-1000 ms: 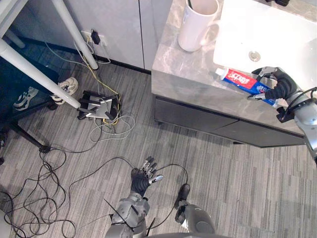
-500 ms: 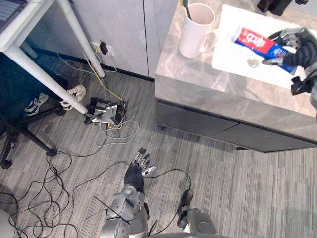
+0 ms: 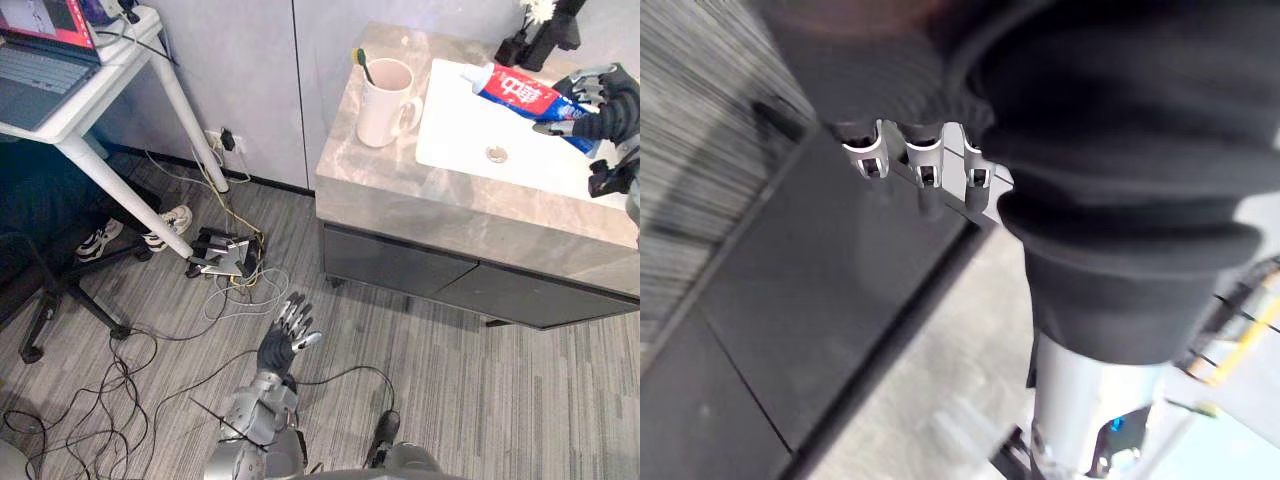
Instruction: Organize washtable
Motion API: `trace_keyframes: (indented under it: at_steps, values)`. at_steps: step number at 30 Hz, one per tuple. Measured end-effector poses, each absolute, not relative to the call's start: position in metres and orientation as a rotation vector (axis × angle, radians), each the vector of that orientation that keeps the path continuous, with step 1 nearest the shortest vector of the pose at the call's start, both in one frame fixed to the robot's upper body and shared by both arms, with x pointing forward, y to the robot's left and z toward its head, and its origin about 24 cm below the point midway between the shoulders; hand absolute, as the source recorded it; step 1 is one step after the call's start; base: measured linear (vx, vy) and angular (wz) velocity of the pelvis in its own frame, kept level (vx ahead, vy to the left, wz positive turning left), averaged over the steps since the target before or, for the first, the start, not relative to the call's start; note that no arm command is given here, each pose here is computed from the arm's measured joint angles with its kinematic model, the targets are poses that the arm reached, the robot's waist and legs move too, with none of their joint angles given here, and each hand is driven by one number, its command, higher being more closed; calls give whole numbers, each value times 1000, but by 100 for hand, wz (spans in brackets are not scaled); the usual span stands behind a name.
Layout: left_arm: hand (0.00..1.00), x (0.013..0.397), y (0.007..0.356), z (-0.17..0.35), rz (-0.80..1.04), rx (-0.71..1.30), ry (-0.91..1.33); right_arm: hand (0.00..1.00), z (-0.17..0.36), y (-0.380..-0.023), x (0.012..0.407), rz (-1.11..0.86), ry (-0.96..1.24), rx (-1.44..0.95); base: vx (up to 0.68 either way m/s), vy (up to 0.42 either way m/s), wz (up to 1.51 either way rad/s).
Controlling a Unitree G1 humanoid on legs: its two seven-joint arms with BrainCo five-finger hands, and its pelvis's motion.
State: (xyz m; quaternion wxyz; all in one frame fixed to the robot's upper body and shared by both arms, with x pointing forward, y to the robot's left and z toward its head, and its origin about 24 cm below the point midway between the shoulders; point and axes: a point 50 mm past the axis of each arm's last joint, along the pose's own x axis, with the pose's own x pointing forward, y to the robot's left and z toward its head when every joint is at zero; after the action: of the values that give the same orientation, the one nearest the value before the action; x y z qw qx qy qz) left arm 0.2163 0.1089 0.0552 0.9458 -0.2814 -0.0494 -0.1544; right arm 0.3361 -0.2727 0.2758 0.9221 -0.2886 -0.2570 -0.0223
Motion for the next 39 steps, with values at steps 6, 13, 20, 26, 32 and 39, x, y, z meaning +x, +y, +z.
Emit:
trace_keyframes:
  at_steps: [6,13,20,26,32,39]
  values:
    - [0,256,90,116,-438,-624,-288,100,250,-202,326,164,-642,-411,-18,-2,3]
    - [0,271,63,143,-564,-644,-296,100,222,-162,317,272,-633,-226,0,0,0]
    - [0,278,59,143,-572,-609,-257,100,192,-141,312,362,-542,-167,-8,4,-3]
    - [0,282,60,138,-557,-610,-225,100,182,-138,310,381,-511,-152,-1,1,-1]
    - [0,288,58,150,-559,-593,-259,100,172,-137,307,384,-482,-132,0,0,0]
    - [0,289,60,153,-543,-574,-281,100,166,-136,307,384,-453,-118,0,0,-2]
